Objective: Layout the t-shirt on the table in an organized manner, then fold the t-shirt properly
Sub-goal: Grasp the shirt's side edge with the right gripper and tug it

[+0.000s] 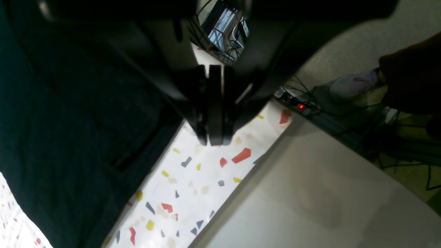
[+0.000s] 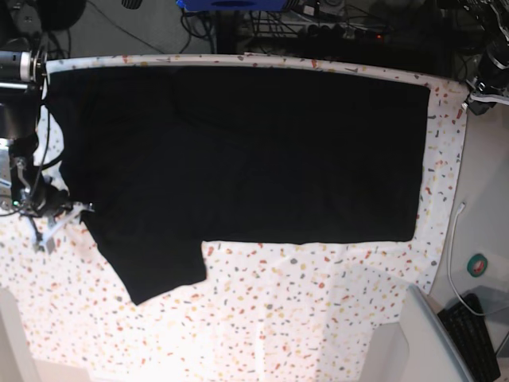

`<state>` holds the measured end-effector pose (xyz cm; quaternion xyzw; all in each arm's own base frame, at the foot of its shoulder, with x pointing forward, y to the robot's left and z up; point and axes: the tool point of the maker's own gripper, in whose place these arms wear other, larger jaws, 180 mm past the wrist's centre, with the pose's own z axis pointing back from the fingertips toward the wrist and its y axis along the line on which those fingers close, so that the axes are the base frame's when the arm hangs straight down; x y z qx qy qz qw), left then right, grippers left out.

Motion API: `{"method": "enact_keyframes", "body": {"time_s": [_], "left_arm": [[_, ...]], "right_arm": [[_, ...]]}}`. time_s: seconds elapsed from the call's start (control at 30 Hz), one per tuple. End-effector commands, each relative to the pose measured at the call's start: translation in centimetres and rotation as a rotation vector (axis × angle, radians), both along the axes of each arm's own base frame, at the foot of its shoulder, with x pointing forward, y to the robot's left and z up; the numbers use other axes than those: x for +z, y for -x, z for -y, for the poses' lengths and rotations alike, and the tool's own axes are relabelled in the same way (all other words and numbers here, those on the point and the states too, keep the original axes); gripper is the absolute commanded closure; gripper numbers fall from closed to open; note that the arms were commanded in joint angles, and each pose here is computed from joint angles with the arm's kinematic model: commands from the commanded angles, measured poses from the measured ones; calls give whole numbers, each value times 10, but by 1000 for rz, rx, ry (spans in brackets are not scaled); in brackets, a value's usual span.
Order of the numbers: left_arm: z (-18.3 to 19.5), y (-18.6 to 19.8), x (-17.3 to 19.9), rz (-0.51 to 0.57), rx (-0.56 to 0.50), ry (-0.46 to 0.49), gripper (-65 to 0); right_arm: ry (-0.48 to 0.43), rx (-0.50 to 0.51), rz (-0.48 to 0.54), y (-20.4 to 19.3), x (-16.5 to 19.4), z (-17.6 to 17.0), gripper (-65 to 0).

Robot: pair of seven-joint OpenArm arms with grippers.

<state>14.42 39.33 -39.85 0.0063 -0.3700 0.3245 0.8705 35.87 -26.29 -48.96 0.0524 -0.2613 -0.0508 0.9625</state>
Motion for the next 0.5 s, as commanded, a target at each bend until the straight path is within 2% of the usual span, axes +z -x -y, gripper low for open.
{"method": "enact_keyframes", "body": {"time_s": [0.0, 0.2, 0.27, 0.33, 0.37, 0.47], "left_arm": [[-8, -4, 12, 28, -2, -32, 0], [-8, -3, 11, 25, -2, -32, 0], [-8, -3, 11, 23, -4, -32, 0], [-8, -3, 11, 22, -4, -31, 0], [-8, -3, 11, 22, -4, -31, 0], [-8, -3, 11, 22, -4, -31, 0]], "right_arm": [[10, -16, 58, -18, 16, 11, -341], [0, -22, 28, -4, 2, 9, -323], [-7, -24, 28, -3, 1, 8, -222], [-17, -21, 30, -4, 0, 2, -32], [-15, -19, 36, -5, 2, 2, 0], [1, -4, 77, -8, 11, 1, 0]]}}
